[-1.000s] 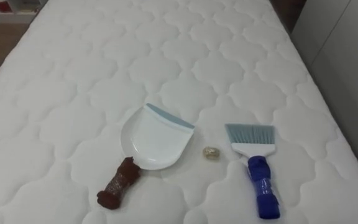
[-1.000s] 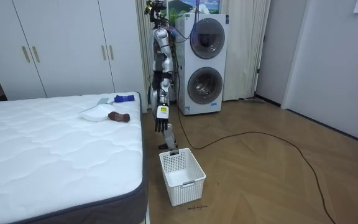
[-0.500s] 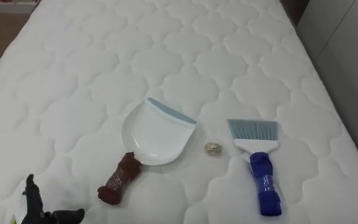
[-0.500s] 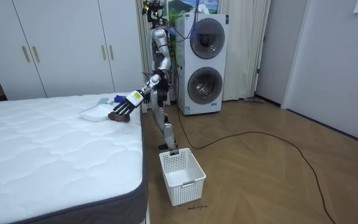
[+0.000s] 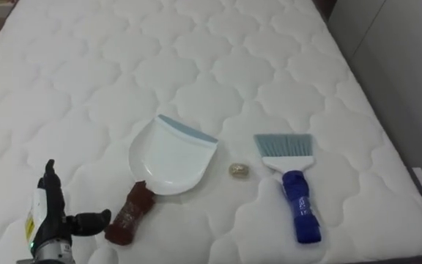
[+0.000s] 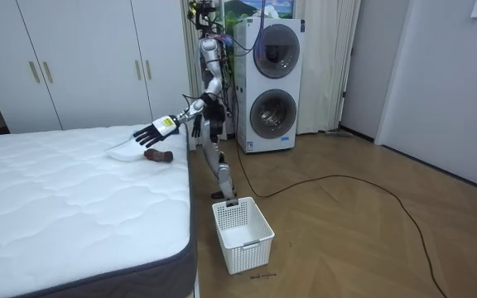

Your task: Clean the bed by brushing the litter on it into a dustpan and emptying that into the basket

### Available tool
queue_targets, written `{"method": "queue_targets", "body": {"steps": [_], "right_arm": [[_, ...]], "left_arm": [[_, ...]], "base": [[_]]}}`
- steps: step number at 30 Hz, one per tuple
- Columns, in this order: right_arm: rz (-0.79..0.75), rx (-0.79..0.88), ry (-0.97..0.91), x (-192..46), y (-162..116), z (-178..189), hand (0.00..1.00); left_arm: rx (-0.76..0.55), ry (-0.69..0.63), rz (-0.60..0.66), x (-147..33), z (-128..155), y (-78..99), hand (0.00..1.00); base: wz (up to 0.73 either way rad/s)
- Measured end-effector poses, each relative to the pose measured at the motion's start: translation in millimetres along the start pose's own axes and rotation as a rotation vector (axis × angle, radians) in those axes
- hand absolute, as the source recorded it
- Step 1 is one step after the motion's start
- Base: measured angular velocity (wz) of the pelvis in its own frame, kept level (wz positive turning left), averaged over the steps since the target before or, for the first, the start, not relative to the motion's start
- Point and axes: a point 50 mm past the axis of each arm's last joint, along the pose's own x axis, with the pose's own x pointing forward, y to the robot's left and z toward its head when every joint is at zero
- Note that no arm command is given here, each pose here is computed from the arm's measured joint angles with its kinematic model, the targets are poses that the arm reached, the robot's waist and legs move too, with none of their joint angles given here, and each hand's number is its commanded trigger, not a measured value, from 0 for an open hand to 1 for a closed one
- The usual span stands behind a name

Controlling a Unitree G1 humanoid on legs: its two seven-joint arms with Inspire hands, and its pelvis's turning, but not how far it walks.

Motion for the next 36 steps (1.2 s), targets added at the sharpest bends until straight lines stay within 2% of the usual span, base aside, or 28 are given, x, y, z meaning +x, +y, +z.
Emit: {"method": "queue_targets", "body": {"steps": [9, 15, 21, 29, 36], "right_arm": [[0.002, 0.031, -0.056, 2, 1, 14, 0.00], [0.001, 0.030, -0.073, 3, 2, 20, 0.00], [0.008, 0.059, -0.080, 4, 3, 24, 0.00], [0.007, 0.056, -0.087, 7, 1, 34, 0.00], [-0.006, 0.026, -0.099, 8, 1, 41, 0.00]], "left_arm": [[0.000, 0.009, -0.095, 11.5, 8, -22.6, 0.00], [0.009, -0.001, -0.136, 20.4, 16, -30.6, 0.00], [-0.007, 0.006, -0.179, 21.9, 21, -41.8, 0.00], [-0.002, 0.014, -0.189, 21.0, 19, -44.1, 0.00], [-0.017, -0.034, -0.173, 31.8, 37, -43.8, 0.00]], "base": [[0.00], [-0.02], [-0.02], [-0.07], [-0.02]]}}
